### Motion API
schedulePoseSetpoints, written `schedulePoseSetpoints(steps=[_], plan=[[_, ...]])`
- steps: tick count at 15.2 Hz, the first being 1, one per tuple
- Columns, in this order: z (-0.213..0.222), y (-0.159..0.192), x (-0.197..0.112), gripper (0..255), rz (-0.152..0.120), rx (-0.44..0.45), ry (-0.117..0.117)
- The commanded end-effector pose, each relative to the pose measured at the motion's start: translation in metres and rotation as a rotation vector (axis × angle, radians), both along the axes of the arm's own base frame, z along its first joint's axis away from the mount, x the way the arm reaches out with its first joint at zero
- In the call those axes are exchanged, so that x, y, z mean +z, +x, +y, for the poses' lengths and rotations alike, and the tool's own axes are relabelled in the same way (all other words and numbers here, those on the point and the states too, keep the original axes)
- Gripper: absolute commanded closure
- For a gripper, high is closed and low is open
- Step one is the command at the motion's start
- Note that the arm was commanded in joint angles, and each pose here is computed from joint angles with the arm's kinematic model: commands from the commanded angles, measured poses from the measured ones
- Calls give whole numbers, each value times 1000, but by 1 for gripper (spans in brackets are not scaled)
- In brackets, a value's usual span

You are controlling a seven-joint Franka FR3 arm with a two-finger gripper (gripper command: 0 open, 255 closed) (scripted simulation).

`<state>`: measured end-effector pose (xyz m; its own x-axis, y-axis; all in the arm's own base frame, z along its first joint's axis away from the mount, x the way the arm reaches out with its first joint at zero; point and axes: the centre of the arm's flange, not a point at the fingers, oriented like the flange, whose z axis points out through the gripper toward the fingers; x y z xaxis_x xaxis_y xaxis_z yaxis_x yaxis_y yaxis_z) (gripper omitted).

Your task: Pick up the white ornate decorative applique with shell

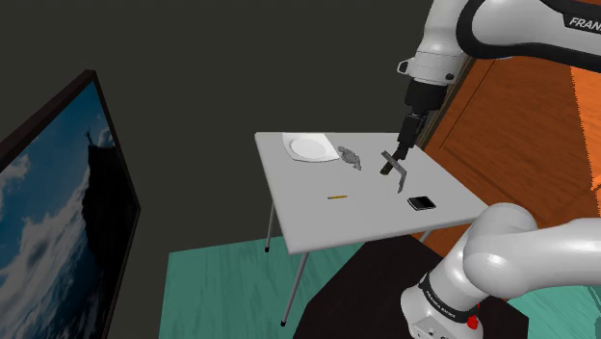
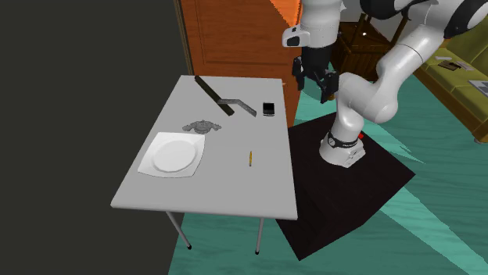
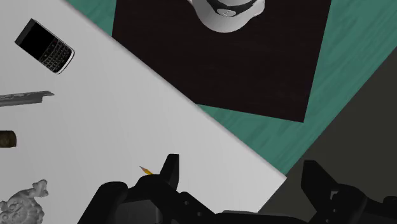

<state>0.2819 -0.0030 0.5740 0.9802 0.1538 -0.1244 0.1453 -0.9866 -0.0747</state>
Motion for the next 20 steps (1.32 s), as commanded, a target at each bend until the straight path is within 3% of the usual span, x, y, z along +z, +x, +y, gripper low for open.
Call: schedulePoseSetpoints(steps=[1, 20], plan=[[0, 0, 0, 0, 0, 0, 0], [-148, 157, -124, 0, 24, -22, -51]])
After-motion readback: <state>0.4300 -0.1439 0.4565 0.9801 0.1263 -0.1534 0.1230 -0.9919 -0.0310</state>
